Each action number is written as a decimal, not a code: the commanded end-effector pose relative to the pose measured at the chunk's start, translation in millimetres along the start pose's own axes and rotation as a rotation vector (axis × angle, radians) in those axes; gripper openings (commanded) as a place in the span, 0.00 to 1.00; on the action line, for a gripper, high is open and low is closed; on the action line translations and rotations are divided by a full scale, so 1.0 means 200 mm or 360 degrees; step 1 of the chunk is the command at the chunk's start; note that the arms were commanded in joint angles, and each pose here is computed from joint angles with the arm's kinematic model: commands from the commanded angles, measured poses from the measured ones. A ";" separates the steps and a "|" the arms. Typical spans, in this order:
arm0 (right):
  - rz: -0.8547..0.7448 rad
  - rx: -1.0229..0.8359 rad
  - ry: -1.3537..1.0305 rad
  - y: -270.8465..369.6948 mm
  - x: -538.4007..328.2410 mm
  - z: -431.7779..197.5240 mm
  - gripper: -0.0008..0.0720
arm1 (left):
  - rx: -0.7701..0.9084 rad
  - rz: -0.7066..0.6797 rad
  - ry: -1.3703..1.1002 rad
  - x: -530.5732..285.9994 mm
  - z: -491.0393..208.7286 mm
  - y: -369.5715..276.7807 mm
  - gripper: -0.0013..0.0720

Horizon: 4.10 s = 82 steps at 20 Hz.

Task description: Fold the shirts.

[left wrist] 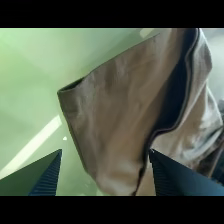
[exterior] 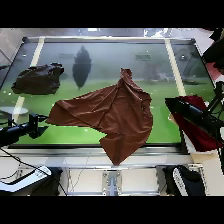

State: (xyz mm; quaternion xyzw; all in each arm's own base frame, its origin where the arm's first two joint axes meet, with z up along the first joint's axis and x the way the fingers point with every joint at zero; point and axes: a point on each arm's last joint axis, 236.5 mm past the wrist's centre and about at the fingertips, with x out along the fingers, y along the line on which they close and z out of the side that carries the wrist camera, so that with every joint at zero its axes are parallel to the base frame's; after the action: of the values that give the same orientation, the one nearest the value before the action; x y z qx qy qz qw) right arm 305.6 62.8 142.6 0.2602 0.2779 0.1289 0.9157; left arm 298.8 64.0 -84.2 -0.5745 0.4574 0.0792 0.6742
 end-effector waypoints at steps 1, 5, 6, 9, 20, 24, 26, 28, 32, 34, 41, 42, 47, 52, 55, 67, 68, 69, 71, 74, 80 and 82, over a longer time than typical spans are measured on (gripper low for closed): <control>0.0043 -0.0024 0.0046 0.06 -0.03 -0.01 0.68 | 0.0029 0.0035 -0.0078 0.08 0.05 -0.01 0.84; 0.0065 -0.0059 0.0032 0.11 -0.06 0.03 0.67 | -0.0010 0.0035 -0.0134 0.12 0.09 -0.02 0.79; 0.0067 -0.0066 0.0024 0.12 -0.07 0.05 0.68 | -0.0019 0.0040 -0.0114 0.14 0.08 -0.01 0.78; 0.0067 -0.0076 0.0016 0.12 -0.07 0.06 0.67 | -0.0029 0.0054 -0.0074 0.18 0.05 0.01 0.51; -0.0394 0.0469 0.0929 -0.37 -0.05 -0.87 0.67 | 0.0024 0.0078 -0.0076 0.20 0.05 0.03 0.03; -0.0303 0.0841 0.1138 -0.38 0.03 -1.25 0.67 | 0.0024 0.0069 -0.0054 0.21 0.04 0.02 0.03; -0.0336 0.0894 0.1189 -0.40 0.04 -1.29 0.67 | 0.0024 0.0068 -0.0051 0.21 0.04 0.02 0.03; -0.0332 0.0950 0.1207 -0.41 0.07 -1.31 0.67 | 0.0024 0.0068 -0.0051 0.21 0.04 0.02 0.03; -0.0204 0.1015 0.1239 -0.34 0.18 -1.35 0.67 | 0.0024 0.0068 -0.0049 0.21 0.03 0.02 0.03; -0.0169 0.1040 0.1223 -0.31 0.24 -1.36 0.67 | 0.0024 0.0068 -0.0049 0.21 0.03 0.02 0.03; 0.0017 0.0858 0.1189 -0.18 0.35 -1.31 0.02 | 0.0164 -0.0001 -0.0038 0.20 0.02 -0.04 0.03; 0.0135 0.0777 0.1165 -0.11 0.36 -1.24 0.02 | 0.0255 -0.0100 -0.0052 0.17 0.02 -0.13 0.03; 0.0563 0.0107 0.0960 0.33 0.20 -0.66 0.02 | 0.0893 -0.0707 -0.0261 -0.37 -0.09 -0.87 0.03; 0.0404 -0.0536 0.0310 0.71 -0.39 0.03 0.02 | 0.1523 -0.0859 -0.1114 -1.31 -0.35 -1.49 0.03; 0.0208 -0.0810 -0.0273 0.89 -0.89 0.43 0.02 | 0.1834 -0.0785 -0.1223 -1.58 -0.64 -1.72 0.03; -0.0227 -0.0988 -0.0840 0.95 -1.44 0.94 0.02 | 0.2255 0.0091 -0.1591 -2.38 -0.70 -1.52 0.03; -0.0239 -0.0975 -0.0776 0.92 -1.36 0.96 0.02 | 0.2285 0.0125 -0.1503 -2.29 -0.69 -1.55 0.03; -0.0253 -0.0954 -0.0685 0.88 -1.26 0.96 0.02 | 0.2312 0.0174 -0.1429 -2.18 -0.66 -1.59 0.03; -0.0290 -0.0902 -0.0410 0.77 -0.99 0.95 0.02 | 0.2359 0.0339 -0.1240 -1.89 -0.58 -1.67 0.03; -0.0306 -0.0798 -0.0020 0.58 -0.50 0.92 0.02 | 0.2453 0.0681 -0.0936 -1.39 -0.42 -1.72 0.03; -0.0355 -0.0534 0.0677 0.03 0.51 0.62 0.02 | 0.2373 0.1115 -0.0568 -0.25 0.19 -1.64 0.03; -0.0374 -0.0464 0.0728 -0.15 0.82 0.55 0.02 | 0.2276 0.1225 -0.0417 0.09 0.38 -1.44 0.03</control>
State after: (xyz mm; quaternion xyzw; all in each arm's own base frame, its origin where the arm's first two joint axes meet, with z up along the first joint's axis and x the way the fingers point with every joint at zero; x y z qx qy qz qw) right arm 453.2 54.0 216.8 0.0369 0.4340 0.1182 0.8924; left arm 478.3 4.8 203.0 0.2133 0.4211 0.0457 0.8804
